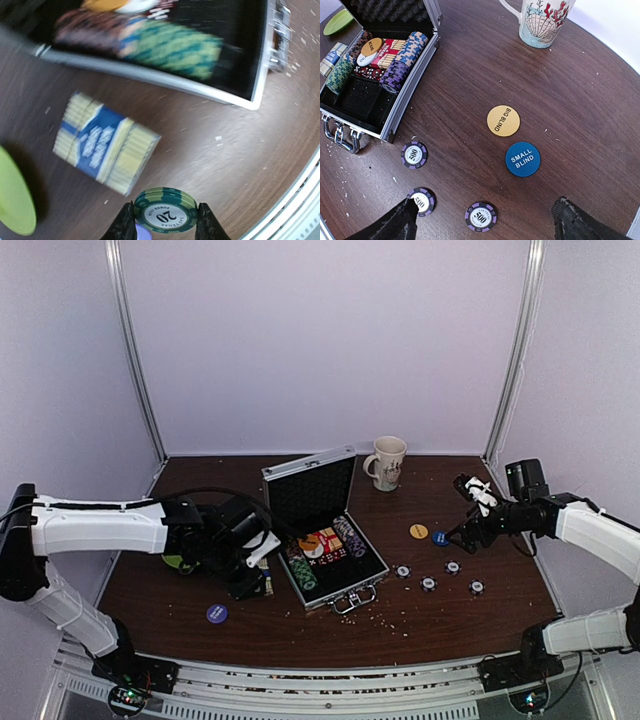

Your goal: Pack up texas hold em set

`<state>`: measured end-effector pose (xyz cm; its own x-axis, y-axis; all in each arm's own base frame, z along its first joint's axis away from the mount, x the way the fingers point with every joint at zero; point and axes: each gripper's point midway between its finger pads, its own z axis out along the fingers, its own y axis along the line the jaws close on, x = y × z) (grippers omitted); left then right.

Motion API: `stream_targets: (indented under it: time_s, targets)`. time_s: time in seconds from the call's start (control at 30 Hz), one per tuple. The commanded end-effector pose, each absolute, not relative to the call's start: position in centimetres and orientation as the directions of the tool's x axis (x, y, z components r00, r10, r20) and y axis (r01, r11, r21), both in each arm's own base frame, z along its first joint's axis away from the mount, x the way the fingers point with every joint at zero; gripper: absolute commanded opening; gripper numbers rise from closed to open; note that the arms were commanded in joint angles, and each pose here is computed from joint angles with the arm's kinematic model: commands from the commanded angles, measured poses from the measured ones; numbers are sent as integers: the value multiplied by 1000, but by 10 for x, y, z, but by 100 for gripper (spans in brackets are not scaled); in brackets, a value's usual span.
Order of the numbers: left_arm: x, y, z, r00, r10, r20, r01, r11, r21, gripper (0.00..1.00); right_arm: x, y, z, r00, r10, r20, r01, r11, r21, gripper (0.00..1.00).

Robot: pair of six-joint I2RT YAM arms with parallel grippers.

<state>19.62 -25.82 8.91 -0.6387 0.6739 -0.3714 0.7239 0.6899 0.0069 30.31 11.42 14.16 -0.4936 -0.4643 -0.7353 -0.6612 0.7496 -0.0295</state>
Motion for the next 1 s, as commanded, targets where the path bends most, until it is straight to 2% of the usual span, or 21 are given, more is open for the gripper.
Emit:
stream_targets:
  time_s: [0.0,0.13,0.37,0.67,0.97]
  targets:
    - [205,-321,112,-414,787,-457,853,511,106,10,305,121,157,-460,-457,-761,-675,737,-34,95]
    - [214,-347,113,-283,881,-379,880,396,262,9,302,120,163,-444,-451,-774,-674,737,-43,95]
    - [234,-359,90,-216,950,-224,858,295,421,7,300,121,168,-428,-445,-786,-674,737,-50,95]
    - [230,-369,71,-177,969,-172,868,236,436,8,300,121,168,-429,-447,-785,-675,736,-50,95]
    - [221,-381,64,-144,976,-163,877,202,435,8,301,121,165,-433,-452,-780,-677,734,-49,95]
